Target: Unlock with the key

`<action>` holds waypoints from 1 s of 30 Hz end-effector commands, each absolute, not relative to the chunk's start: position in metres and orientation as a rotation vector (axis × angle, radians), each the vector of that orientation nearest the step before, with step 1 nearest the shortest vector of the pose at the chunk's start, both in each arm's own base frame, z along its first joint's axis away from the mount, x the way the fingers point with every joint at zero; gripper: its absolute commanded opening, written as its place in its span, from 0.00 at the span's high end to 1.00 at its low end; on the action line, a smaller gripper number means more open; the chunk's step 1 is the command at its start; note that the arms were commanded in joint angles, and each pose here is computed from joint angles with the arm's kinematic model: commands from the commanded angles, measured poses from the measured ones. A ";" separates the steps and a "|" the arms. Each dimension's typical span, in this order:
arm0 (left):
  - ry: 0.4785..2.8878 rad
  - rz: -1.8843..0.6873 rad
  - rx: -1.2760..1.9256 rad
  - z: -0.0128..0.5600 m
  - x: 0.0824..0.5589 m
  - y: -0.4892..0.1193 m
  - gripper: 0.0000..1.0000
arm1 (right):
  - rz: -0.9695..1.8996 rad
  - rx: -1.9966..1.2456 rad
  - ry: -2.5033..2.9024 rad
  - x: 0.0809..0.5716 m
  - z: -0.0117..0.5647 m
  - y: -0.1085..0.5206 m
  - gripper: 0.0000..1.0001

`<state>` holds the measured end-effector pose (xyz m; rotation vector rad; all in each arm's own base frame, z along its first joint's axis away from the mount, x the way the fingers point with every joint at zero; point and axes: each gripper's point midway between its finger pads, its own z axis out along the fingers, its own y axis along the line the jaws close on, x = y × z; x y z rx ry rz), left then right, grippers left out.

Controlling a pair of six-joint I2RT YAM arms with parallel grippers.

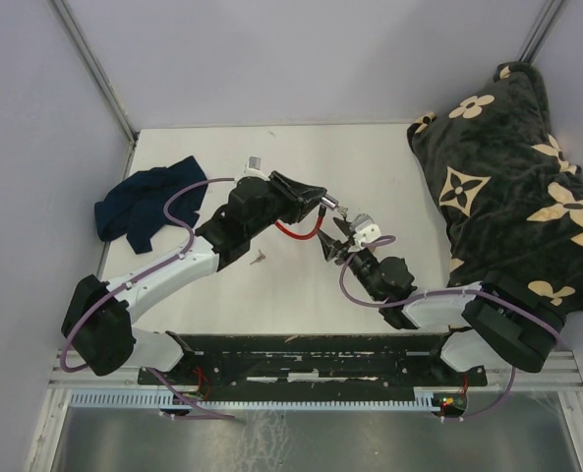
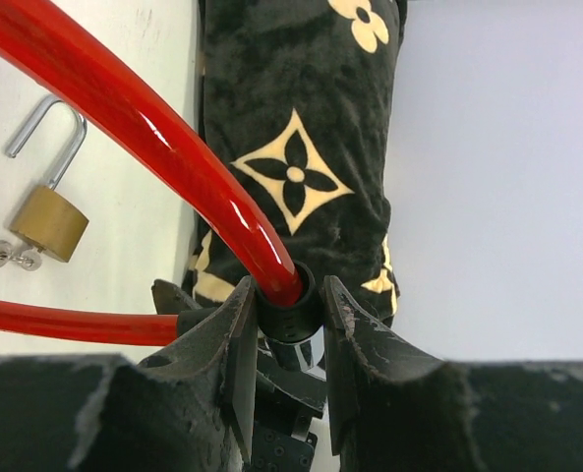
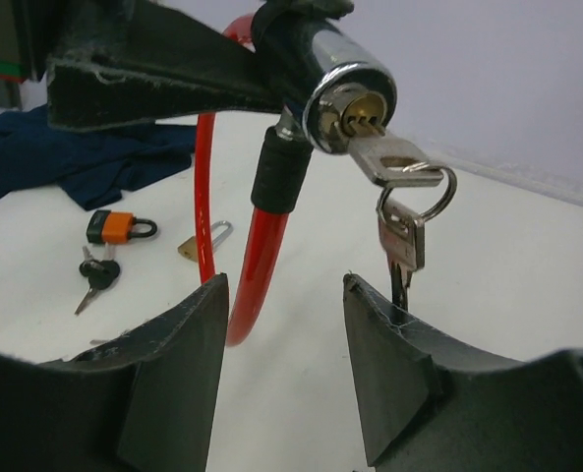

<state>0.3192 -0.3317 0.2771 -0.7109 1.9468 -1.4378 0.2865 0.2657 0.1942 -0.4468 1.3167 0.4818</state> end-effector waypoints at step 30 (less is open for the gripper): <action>1.914 -1.368 -0.617 0.288 0.350 -0.356 0.97 | 0.646 -0.409 1.502 0.249 0.146 0.269 0.58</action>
